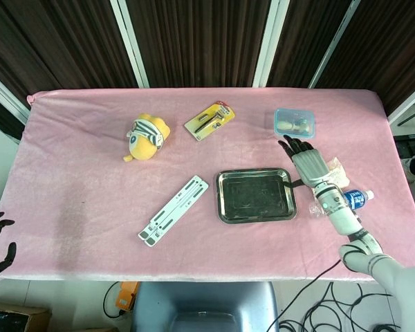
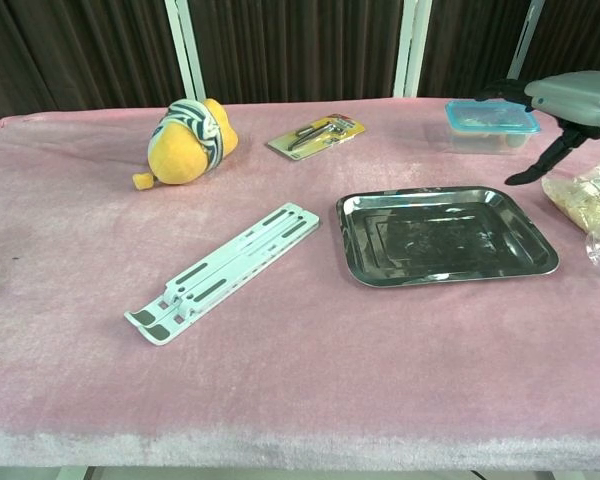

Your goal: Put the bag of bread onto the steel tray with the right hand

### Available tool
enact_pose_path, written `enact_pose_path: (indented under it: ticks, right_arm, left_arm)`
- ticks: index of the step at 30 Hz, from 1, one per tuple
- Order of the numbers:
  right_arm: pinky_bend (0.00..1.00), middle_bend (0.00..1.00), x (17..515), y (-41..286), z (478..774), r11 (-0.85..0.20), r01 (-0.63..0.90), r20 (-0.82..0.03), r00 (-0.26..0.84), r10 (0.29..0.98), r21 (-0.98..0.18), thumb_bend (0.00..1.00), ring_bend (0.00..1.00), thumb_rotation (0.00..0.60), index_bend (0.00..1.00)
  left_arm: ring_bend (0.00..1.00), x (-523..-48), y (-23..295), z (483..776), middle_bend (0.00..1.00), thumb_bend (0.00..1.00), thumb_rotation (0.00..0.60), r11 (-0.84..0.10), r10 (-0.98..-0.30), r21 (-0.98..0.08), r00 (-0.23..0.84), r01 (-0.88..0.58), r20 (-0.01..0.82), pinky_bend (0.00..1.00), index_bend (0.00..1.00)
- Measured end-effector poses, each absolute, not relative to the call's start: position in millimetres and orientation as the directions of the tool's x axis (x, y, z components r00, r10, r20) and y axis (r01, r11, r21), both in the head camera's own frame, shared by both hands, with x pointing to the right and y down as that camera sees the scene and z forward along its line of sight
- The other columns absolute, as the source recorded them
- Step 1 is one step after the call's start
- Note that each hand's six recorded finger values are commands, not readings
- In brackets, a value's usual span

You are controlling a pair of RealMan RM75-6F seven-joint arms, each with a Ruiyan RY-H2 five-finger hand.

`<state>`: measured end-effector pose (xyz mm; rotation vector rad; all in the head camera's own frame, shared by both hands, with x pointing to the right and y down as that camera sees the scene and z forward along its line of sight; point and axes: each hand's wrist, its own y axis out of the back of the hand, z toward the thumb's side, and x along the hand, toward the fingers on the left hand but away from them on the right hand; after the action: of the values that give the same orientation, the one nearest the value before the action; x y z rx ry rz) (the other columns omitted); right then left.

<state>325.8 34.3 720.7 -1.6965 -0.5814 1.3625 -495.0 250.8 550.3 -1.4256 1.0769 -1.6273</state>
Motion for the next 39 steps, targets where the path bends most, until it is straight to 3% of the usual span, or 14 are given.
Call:
enact_pose_path:
  ticks: [5,9,31,33,37,39]
  right_arm:
    - [0.32,0.13,362.7,39.6,700.8,-0.531,-0.284,-0.594,0.228,0.771,-0.799,0.22,0.15,0.600,0.16]
    - [0.32,0.13,385.3,42.6,701.1,-0.559,-0.338,-0.631,0.155,0.760,-0.757,0.22,0.15,0.600,0.16]
    - [0.32,0.14,433.5,46.1,757.4,-0.716,-0.437,-0.770,-0.079,0.633,-0.544,0.22,0.17,0.600,0.17]
    - [0.37,0.18,431.4,47.9,763.4,-0.723,-0.443,-0.778,-0.087,0.623,-0.530,0.23,0.24,0.600,0.23]
    - [0.62,0.47,423.9,51.4,771.7,-0.724,-0.453,-0.785,-0.081,0.615,-0.520,0.34,0.52,0.600,0.57]
    - [0.71,0.59,421.2,51.6,772.5,-0.717,-0.460,-0.782,-0.072,0.619,-0.525,0.35,0.62,0.600,0.73]
  left_arm:
    - [0.13,-494.0,249.6,553.2,0.19,0.44,0.600,-0.410,-0.903,-0.912,-0.140,-0.009,0.407,0.34,0.32]
    - [0.13,-493.2,249.1,554.2,0.19,0.44,0.600,-0.411,-0.902,-0.912,-0.137,-0.009,0.408,0.34,0.32]
    - [0.13,-493.7,250.3,555.2,0.19,0.44,0.600,-0.416,-0.900,-0.909,-0.145,0.001,0.411,0.34,0.32]
    - [0.13,-493.8,250.4,555.3,0.19,0.44,0.600,-0.416,-0.900,-0.909,-0.146,0.002,0.411,0.34,0.32]
    - [0.13,-494.9,250.5,555.7,0.19,0.44,0.600,-0.417,-0.899,-0.909,-0.151,0.002,0.412,0.34,0.32]
    - [0.13,-495.4,250.5,556.0,0.19,0.44,0.600,-0.418,-0.898,-0.908,-0.154,0.002,0.413,0.34,0.32]
